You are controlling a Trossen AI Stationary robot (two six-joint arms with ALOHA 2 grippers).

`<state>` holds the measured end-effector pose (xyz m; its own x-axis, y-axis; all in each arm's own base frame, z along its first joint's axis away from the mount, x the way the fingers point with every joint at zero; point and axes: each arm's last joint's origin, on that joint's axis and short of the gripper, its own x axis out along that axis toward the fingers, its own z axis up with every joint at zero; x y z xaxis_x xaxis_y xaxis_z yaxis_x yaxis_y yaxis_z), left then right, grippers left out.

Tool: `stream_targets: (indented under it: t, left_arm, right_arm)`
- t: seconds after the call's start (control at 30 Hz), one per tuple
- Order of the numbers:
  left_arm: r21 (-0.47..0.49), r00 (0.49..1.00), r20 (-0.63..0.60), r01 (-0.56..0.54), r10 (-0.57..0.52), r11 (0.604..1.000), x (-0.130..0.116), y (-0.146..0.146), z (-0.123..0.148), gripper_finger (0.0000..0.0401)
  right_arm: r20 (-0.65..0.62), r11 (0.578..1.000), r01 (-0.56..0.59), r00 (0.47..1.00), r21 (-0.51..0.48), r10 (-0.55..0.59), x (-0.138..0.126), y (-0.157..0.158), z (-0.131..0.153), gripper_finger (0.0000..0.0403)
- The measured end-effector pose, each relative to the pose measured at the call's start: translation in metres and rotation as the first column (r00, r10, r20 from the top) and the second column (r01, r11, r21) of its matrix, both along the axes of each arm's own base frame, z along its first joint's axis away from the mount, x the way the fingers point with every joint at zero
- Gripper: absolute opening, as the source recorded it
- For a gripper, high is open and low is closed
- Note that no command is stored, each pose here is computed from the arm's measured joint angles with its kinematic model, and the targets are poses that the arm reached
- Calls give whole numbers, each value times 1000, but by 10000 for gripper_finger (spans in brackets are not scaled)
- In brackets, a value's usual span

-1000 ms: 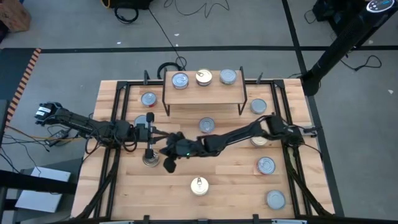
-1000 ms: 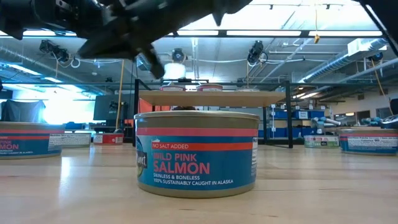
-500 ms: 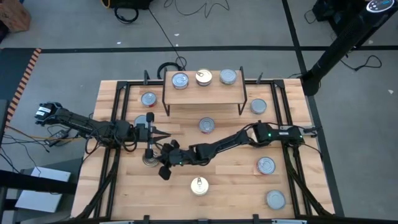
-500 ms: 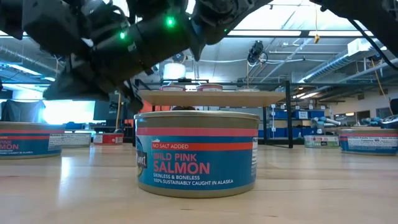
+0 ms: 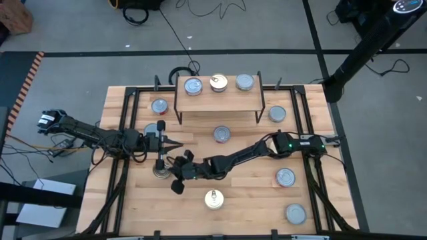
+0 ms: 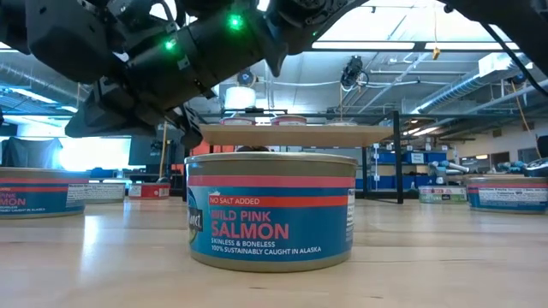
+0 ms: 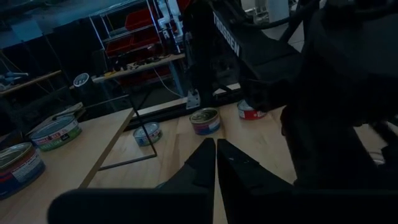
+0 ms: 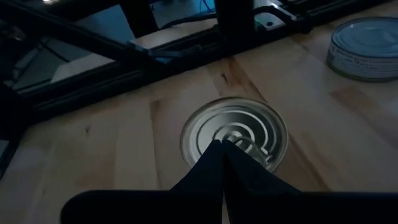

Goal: Stack canned seafood by type on shelf
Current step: Stack the blue pink tuna can on top of the blue pink tuna can on the shelf

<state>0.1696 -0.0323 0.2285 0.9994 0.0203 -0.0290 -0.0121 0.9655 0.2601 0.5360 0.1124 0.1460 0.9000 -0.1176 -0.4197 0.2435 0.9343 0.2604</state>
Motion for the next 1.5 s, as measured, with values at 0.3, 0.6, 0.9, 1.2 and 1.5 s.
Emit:
stream_targets:
  t: [0.3,0.6,0.9,1.2,1.5]
  left_arm:
    - [0,1000,0,0,0,1000,0,0,0,19]
    - [0,1000,0,0,0,1000,0,0,0,19]
    - [0,1000,0,0,0,1000,0,0,0,19]
    - [0,1000,-1,0,0,1000,0,0,0,19]
    - [0,1000,-1,0,0,1000,0,0,0,19]
  right_arm:
    - [18,1000,6,1000,-1,-6,1,-2,2,6]
    - [31,999,52,998,10,-52,2,-5,2,6]
    - [33,996,83,996,34,-84,2,-6,2,6]
    - [36,994,66,997,83,-70,1,-2,2,4]
    - [22,993,67,997,100,-69,-1,4,1,1]
